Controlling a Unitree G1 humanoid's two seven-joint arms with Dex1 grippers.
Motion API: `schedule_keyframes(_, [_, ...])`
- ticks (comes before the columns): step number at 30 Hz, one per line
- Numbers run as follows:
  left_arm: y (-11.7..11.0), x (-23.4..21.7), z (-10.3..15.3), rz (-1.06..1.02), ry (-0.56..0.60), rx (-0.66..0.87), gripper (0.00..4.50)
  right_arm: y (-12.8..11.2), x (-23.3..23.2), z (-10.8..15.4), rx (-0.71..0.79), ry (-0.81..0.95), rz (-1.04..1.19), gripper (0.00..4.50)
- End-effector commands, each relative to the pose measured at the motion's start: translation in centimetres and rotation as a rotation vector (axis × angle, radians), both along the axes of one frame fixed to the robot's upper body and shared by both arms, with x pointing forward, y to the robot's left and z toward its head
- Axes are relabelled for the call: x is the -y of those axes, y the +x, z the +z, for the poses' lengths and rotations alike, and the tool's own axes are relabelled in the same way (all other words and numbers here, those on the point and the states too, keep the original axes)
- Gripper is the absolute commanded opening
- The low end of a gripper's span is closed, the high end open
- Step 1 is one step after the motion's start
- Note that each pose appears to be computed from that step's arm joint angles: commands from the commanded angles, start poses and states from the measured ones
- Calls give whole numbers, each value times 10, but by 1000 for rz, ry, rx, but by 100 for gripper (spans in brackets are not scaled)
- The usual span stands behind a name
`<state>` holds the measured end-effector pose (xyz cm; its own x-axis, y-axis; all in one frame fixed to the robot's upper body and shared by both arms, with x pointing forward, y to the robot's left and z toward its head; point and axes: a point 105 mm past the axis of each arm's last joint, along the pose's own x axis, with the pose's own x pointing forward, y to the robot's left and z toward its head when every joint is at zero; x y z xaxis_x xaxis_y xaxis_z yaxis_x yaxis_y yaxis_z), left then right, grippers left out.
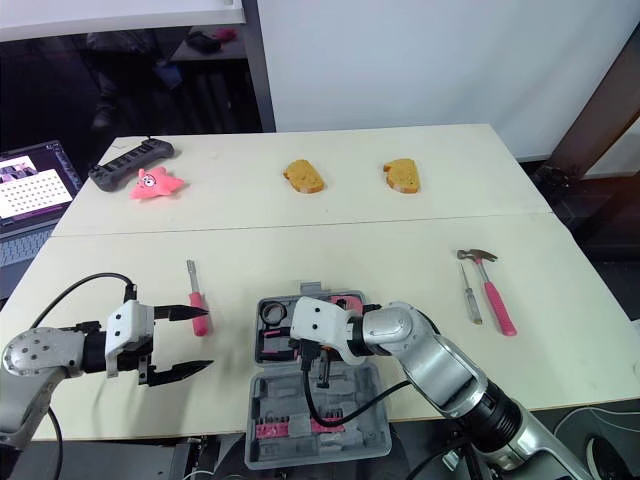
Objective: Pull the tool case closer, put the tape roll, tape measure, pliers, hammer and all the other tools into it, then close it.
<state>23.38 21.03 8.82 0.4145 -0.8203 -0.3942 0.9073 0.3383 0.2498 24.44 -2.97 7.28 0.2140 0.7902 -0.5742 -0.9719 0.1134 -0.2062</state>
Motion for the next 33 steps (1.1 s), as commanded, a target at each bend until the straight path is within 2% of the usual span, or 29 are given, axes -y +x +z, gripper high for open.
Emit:
schedule_keyframes(1, [0, 1, 7, -15, 8, 30, 450, 3, -4, 0, 19, -7, 5, 3])
schedule_keyframes(7, [-2, 1, 7, -14, 9, 29, 450, 5, 0, -14, 6, -73, -14, 3])
schedule_keyframes(11, [-4, 1, 7, -14, 11, 26, 450, 9, 12, -34, -43, -182, -75, 3])
schedule_keyframes(16, [-5, 1, 5, -23, 25, 22, 450, -1, 21, -53, -142, -300, -94, 3])
schedule_keyframes(33, [-9, 4, -2, -58, 39, 0, 450, -6, 24, -62, -235, -410, -156, 3])
